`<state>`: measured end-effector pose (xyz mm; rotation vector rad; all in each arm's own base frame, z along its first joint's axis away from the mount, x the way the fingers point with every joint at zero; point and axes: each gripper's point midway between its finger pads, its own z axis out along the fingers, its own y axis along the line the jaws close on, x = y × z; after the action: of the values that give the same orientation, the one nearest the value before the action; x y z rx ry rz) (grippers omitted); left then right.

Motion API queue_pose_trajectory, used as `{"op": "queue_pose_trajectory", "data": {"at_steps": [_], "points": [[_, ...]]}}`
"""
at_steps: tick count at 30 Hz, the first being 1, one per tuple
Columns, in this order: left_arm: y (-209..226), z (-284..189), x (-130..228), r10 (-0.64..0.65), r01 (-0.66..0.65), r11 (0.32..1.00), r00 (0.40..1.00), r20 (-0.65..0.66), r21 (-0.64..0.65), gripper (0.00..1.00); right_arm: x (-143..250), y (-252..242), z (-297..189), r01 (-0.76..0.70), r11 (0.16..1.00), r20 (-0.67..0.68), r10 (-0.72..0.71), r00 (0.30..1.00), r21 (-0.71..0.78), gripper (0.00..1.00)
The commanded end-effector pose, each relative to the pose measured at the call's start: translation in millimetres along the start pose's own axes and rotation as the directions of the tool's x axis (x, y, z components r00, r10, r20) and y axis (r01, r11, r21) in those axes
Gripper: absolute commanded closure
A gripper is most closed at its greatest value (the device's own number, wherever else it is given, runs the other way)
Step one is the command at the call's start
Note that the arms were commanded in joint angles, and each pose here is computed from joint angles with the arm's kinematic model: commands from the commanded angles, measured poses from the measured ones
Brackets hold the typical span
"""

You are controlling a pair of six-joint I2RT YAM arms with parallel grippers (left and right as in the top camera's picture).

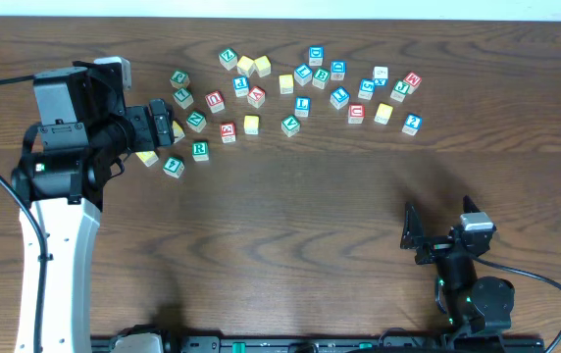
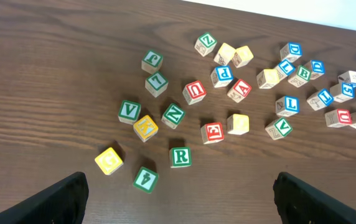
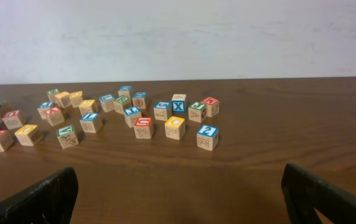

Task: Spell out CORL
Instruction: 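Raise the left arm and move its gripper over the left block cluster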

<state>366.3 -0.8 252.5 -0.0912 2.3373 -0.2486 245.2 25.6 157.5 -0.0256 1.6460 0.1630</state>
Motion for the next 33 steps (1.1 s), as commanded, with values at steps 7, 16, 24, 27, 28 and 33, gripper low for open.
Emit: {"op": "queue_pose_trajectory", "data": {"at_steps": [7, 16, 24, 27, 28, 33], "points": [[-1, 0, -10, -0.009, 0.009, 1.000, 1.000, 0.018, 0.007, 0.07, 0, 0, 0, -0.010, 1.000, 0.000, 0.010, 1.000, -0.001, 0.01], [-14, 11, -26, -0.025, 0.025, 0.999, 1.000, 0.008, 0.027, 0.07, 0, 0, 0, -0.010, 1.000, 0.000, 0.010, 1.000, -0.001, 0.01], [-34, 34, -41, 0.024, -0.023, 1.000, 0.999, -0.037, 0.013, 0.07, 0, 0, 0, -0.010, 1.000, 0.000, 0.010, 1.000, -0.001, 0.01], [-38, 40, -43, 0.016, -0.015, 1.000, 0.999, -0.043, 0.018, 0.07, 0, 0, 0, -0.010, 1.000, 0.000, 0.010, 1.000, -0.002, 0.01], [-38, 42, -44, 0.014, -0.013, 1.000, 0.999, -0.041, 0.019, 0.08, 0, 0, 0, -0.010, 1.000, 0.000, 0.010, 1.000, -0.001, 0.01], [-38, 44, -48, 0.011, -0.010, 1.000, 1.000, -0.027, 0.020, 0.08, 0, 0, 0, -0.010, 1.000, 0.000, 0.010, 1.000, -0.001, 0.01]]}}
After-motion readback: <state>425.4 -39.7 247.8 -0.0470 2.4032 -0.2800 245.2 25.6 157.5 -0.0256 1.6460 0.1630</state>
